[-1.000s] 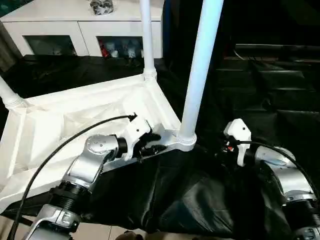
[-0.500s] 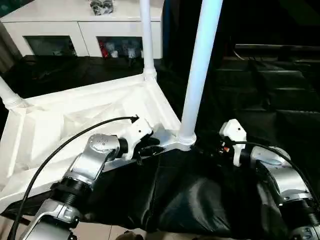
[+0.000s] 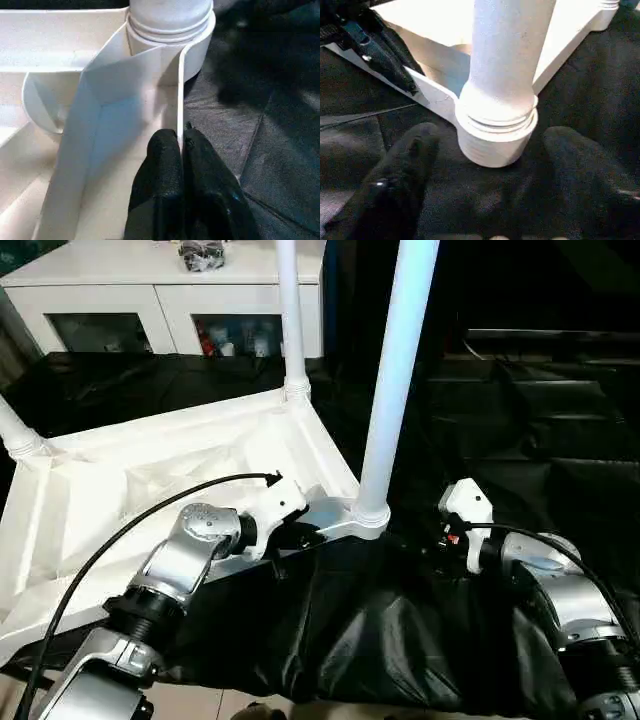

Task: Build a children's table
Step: Rotate leg to tighten

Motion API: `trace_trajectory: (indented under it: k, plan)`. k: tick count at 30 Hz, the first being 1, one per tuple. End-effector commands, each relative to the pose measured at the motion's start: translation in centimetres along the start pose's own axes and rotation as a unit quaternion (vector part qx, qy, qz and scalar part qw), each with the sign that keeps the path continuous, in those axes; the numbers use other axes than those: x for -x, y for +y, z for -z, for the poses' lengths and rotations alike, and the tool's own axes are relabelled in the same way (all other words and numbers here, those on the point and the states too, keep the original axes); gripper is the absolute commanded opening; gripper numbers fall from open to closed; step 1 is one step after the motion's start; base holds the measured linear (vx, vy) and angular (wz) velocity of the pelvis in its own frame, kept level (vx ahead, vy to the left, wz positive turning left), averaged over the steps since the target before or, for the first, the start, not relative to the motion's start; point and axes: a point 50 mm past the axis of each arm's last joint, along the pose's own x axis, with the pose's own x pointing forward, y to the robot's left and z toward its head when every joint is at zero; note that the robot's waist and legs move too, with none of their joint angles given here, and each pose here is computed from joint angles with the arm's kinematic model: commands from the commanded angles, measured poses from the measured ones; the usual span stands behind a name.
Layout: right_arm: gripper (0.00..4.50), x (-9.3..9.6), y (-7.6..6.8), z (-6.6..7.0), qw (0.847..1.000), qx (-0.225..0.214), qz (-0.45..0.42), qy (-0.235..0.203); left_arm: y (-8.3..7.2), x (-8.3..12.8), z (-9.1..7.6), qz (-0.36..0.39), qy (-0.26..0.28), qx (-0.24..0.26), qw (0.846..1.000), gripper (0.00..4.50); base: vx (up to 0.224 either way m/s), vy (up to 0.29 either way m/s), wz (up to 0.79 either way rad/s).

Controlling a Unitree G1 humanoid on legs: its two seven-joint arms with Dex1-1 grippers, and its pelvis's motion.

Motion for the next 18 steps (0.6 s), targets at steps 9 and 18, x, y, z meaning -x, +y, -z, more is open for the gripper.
trace_trajectory:
  k: [9, 18]
  plan:
    - [4.47, -1.2, 0.0, -1.5, 0.999, 0.045, -0.028, -0.008, -1.5, 1.5, -0.5, 0.054, -0.075, -0.026, 0.995, 0.0, 0.0, 0.0, 0.0]
    - [4.47, -2.6, 0.6, -1.8, 0.995, 0.059, -0.079, 0.002, -2.3, 1.9, 0.3, 0.052, -0.075, -0.025, 0.995, 0.0, 0.0, 0.0, 0.0]
